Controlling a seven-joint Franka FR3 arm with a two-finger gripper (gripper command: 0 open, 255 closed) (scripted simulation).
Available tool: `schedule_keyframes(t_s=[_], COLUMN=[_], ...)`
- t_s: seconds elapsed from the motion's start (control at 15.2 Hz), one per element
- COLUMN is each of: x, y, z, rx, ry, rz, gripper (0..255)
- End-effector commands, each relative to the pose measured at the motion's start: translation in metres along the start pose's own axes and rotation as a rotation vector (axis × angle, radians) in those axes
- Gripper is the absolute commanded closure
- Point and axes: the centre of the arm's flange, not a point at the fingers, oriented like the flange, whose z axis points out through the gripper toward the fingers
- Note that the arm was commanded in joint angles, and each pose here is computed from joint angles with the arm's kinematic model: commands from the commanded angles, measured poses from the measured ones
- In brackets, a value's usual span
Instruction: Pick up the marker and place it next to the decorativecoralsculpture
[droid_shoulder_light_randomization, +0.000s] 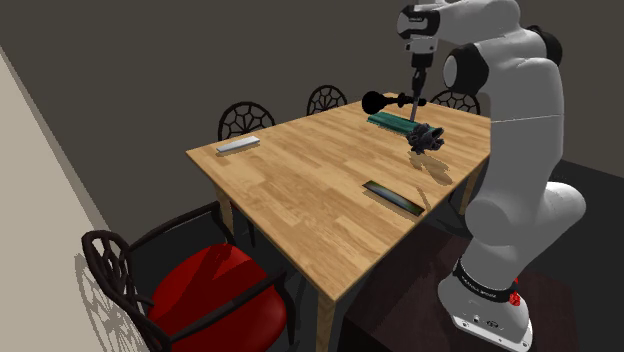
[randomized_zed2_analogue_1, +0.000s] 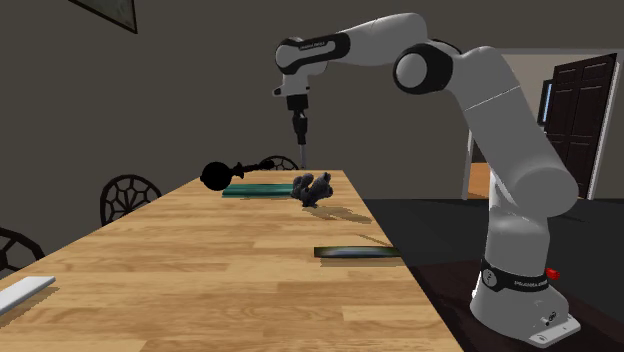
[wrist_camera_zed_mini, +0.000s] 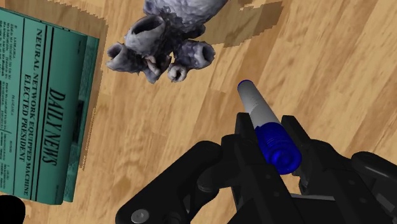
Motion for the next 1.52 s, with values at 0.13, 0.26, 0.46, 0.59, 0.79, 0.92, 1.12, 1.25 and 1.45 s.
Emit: schedule_keyframes(t_s=[0.13, 0.26, 0.46, 0.59, 0.79, 0.92, 1.12, 1.25, 1.45], x=[0.003, 0.004, 0.006, 0.007, 0.008, 0.009, 0.011, 0.012, 0.014], y=[0.0, 0.0, 0.0, -0.001, -0.001, -0.001, -0.001, -0.001, -0.001], z=[0.021, 0.032, 0.047, 0.058, 0.074, 0.084, 0.1, 0.11, 0.126], rx=[0.0, 0.0, 0.0, 0.0, 0.0, 0.0, 0.0, 0.0, 0.0], ry=[0.0, 0.0, 0.0, 0.0, 0.0, 0.0, 0.0, 0.0, 0.0], rz=[0.0, 0.0, 0.0, 0.0, 0.0, 0.0, 0.0, 0.0, 0.0], gripper=[255, 255, 255, 255, 255, 255, 255, 255, 255])
